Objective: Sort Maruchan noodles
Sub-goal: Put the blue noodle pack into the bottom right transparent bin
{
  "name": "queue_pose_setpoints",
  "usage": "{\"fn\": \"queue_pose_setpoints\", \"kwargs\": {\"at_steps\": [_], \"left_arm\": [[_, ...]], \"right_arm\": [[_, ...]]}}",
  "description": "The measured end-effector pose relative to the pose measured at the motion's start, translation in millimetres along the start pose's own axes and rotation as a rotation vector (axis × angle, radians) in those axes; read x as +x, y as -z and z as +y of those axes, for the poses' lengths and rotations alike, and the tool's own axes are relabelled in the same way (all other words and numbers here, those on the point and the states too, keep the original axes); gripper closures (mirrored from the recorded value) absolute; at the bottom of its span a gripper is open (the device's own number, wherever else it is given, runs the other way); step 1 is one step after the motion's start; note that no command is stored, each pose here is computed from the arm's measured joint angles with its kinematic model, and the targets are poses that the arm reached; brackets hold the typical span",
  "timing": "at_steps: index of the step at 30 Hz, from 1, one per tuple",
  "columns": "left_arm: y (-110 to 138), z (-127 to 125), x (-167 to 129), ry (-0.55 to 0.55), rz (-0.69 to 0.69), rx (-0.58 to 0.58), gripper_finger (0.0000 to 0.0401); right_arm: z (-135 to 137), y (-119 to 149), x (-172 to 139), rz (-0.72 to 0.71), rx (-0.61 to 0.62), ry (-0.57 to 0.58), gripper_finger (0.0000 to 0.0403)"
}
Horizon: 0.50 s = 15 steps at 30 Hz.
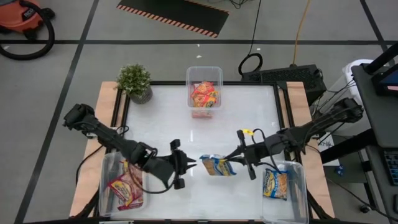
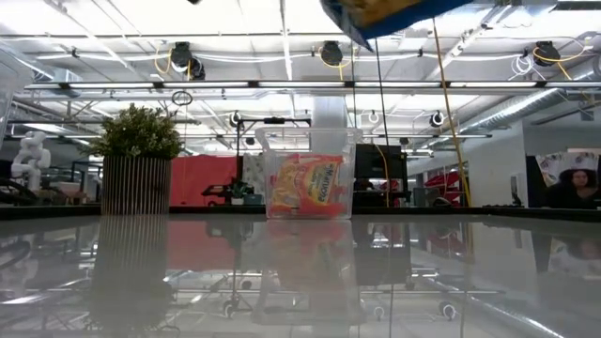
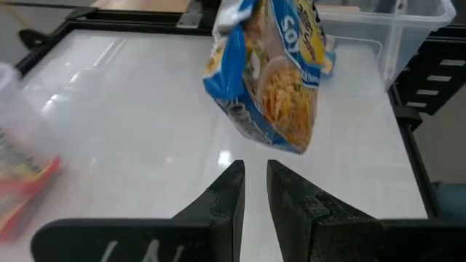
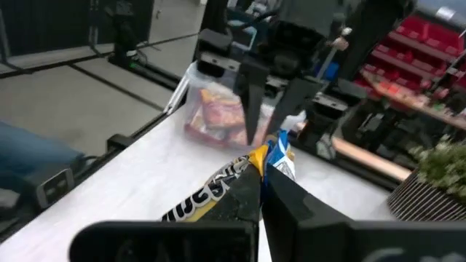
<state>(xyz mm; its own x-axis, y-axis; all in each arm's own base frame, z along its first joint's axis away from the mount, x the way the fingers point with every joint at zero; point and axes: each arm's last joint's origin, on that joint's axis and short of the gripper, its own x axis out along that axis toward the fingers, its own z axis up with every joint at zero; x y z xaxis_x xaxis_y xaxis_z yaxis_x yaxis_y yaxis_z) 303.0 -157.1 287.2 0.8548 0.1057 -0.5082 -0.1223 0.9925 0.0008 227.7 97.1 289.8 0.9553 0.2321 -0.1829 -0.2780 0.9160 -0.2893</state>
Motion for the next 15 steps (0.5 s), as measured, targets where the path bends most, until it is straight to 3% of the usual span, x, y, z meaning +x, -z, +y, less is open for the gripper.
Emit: {"fn": "queue_pose_setpoints", "kwargs": {"at_steps": [4, 15], "left_arm": [[0.2, 8.3, 15.5, 0.018, 0.030, 0.001, 0.0335], [-2.0, 26.7, 26.4, -0.031, 0.057, 0.001, 0.0336]], "right_arm": [[3.8, 0.3, -9.2, 0.042, 0.061, -0.020, 0.0403], [6.3, 2.4, -37.7, 0.158, 0.224, 0.080, 0.0403]]}}
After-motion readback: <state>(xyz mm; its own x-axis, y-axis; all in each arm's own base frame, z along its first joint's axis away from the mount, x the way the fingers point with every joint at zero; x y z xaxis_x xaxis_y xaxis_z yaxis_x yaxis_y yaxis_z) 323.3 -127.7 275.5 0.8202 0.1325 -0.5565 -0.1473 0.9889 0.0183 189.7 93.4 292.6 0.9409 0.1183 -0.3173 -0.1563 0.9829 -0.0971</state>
